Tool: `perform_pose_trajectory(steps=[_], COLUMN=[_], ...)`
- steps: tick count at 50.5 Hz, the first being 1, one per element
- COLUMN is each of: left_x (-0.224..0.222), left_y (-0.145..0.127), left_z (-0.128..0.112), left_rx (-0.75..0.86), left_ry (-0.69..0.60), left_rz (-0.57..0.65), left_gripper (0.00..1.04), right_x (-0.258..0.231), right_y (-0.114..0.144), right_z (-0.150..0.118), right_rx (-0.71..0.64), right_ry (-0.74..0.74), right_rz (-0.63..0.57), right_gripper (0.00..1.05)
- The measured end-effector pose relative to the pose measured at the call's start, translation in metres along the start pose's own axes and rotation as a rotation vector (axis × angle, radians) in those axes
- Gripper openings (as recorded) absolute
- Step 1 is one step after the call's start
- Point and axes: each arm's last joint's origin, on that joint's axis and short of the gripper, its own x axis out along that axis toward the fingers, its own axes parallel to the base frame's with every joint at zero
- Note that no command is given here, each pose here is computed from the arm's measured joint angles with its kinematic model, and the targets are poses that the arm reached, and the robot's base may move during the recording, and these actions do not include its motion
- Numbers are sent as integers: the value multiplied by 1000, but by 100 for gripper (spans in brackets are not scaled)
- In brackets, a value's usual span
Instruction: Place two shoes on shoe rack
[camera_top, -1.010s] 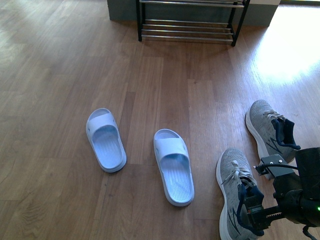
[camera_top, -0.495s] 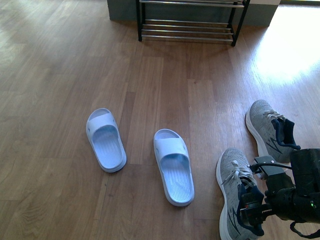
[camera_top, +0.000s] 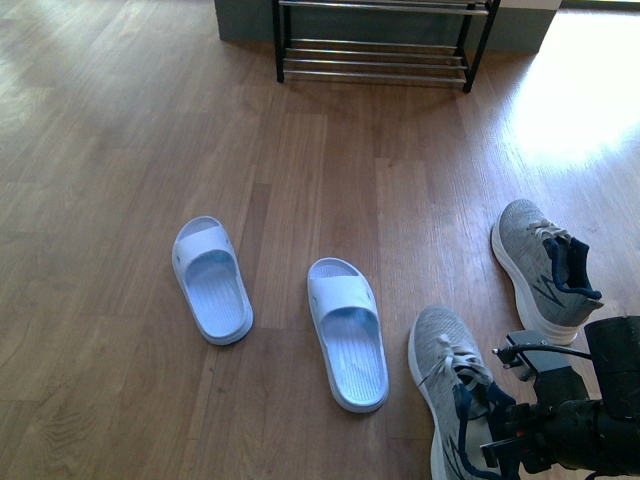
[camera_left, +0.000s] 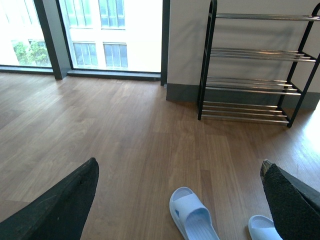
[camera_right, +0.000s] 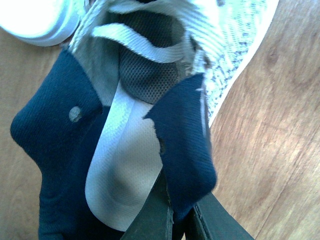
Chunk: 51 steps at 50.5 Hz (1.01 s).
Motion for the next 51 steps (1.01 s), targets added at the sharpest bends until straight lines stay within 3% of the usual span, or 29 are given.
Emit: perform_pose_trajectory(steps=[9, 28, 51], left_x=[0, 0, 0], left_y=[0, 0, 0], left_z=[0, 0, 0], left_rx=[0, 0, 0], left_ry=[0, 0, 0], left_rz=[0, 0, 0], left_gripper=[95, 95, 95], right_x=[-29, -178, -311], right_y=[-2, 1, -6], right_z=[13, 65, 65], right_rx=[75, 273, 357], right_ry=[-80, -419, -816], right_rz=[-10, 26, -17], right_gripper=[1, 1, 1])
